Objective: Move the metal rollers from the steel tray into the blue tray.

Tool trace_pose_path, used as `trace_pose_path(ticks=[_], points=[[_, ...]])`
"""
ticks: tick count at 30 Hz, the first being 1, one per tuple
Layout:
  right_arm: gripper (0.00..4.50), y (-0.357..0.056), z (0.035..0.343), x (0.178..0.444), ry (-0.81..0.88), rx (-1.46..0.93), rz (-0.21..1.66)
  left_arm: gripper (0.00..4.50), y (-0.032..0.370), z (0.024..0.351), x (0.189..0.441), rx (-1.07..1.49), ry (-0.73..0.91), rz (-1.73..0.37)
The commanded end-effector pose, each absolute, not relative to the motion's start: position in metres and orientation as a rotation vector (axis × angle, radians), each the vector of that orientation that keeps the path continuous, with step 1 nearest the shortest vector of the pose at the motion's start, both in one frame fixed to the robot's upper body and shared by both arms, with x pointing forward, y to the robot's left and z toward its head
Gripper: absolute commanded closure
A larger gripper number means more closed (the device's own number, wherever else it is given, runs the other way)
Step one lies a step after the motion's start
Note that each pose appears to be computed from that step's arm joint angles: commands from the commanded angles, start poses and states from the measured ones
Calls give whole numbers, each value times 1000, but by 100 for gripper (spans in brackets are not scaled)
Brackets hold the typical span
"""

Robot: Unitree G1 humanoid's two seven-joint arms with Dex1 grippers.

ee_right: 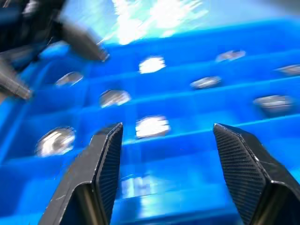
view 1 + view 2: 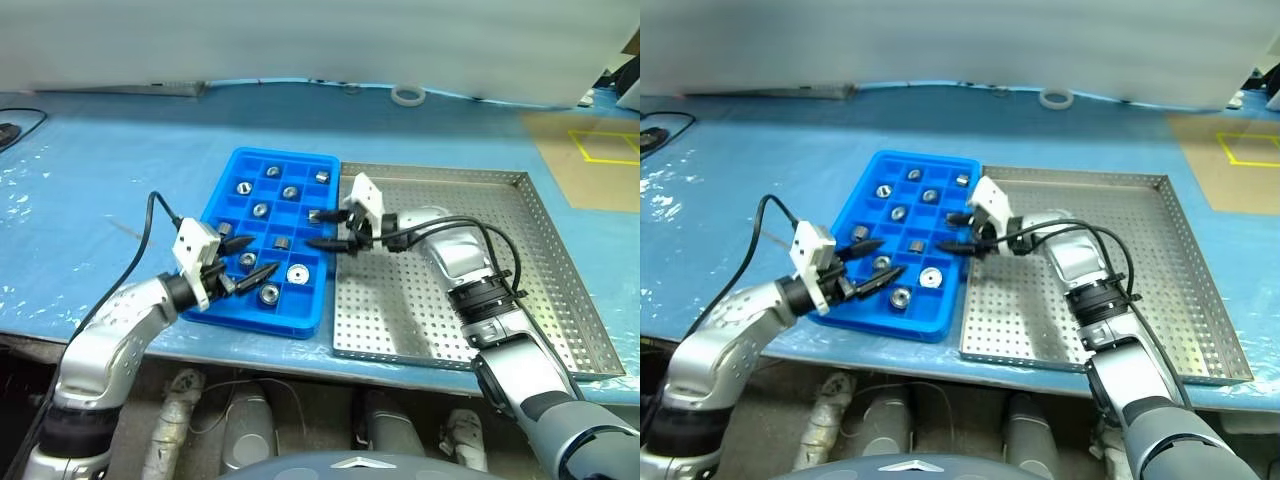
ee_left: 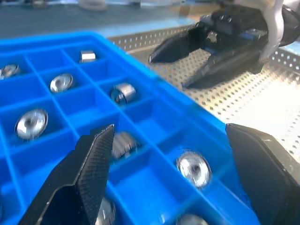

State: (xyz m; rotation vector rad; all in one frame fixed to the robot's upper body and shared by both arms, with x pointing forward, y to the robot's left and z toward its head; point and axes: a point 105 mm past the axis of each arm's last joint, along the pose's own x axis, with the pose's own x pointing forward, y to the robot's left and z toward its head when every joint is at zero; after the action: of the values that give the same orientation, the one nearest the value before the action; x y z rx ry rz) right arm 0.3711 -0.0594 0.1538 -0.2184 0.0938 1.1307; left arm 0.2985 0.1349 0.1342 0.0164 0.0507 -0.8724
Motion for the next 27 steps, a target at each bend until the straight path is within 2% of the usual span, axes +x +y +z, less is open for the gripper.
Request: trace_pose_path(ticks=[1,9,14,17,20,27], points=[[125,-83,176,380,-15,-180,999,50,123,143,308,26,-9,-928],[125,-137,171,373,-17,-190,798,50,93,148,326,14,-50,-1034],[125,-165,163,367,-16,-220,686,50,92,152,337,3,-98,-985],[125,-168,168,368,-50,-224,658,50,95,153,338,4,-111,-964],[125,-167,157,370,-31,-325,653,50,99,154,339,-7,-124,-946],[125,-162,156,375,-31,-304,671,50,96,150,334,-11,-136,-936]])
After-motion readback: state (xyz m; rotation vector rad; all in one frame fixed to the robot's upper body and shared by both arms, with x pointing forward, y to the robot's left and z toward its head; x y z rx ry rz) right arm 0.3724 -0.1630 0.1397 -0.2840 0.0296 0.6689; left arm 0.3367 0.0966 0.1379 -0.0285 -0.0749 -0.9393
